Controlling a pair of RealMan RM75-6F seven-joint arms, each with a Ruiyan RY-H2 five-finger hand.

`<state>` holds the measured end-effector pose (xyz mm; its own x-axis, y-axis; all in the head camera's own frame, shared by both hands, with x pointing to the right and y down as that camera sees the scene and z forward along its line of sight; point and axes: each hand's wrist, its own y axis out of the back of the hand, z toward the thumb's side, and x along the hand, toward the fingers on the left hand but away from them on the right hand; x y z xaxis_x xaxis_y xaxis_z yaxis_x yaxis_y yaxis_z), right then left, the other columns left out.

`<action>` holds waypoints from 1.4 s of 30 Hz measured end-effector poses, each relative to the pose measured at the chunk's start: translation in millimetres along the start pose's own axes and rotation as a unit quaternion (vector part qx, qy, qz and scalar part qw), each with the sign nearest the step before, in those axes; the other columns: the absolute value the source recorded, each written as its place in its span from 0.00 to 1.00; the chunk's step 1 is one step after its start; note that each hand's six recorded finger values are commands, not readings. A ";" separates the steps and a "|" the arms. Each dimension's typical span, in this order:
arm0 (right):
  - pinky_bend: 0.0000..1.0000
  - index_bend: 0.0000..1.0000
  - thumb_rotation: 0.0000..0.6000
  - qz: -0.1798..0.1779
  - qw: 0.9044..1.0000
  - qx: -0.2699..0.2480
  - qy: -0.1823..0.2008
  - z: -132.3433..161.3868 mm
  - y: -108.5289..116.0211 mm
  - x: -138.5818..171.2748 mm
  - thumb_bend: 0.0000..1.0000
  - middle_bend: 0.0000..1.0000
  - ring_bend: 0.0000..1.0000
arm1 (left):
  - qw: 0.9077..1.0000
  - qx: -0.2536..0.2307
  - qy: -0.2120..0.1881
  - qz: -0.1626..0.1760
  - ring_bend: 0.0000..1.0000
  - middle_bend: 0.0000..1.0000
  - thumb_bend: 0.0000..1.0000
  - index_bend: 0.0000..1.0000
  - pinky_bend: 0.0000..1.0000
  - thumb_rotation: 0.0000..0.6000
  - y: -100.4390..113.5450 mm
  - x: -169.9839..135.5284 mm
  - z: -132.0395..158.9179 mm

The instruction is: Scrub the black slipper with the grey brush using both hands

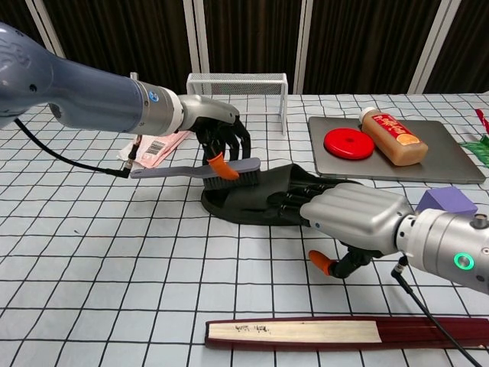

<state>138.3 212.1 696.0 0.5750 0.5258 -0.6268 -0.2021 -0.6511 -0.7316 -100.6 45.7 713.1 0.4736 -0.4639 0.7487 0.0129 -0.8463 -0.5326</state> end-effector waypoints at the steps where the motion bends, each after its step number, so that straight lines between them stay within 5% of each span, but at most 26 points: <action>1: 0.00 0.00 1.00 0.000 1.000 0.000 0.000 -0.2 -0.1 0.0 0.64 0.00 0.00 | 1.000 -0.002 -0.004 0.002 0.58 0.72 0.74 0.77 0.48 1.00 0.0 0.6 3.1; 17: 0.00 0.00 1.00 0.011 1.000 0.006 -0.004 -3.8 -6.9 -1.4 0.64 0.00 0.00 | 0.994 -0.070 -0.080 0.010 0.58 0.72 0.74 0.77 0.48 1.00 -4.0 7.3 56.3; 42: 0.00 0.00 1.00 -0.002 1.000 0.012 -0.012 -11.6 3.5 5.6 0.64 0.00 0.00 | 0.999 0.029 -0.018 0.007 0.58 0.72 0.74 0.77 0.48 1.00 -0.3 -9.5 0.8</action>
<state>150.0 206.5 693.1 0.5576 0.5412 -0.6294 -0.2187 -0.6356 -0.7404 -104.4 50.6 705.9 0.5053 -0.4643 0.7274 0.0577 -0.8229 -0.5653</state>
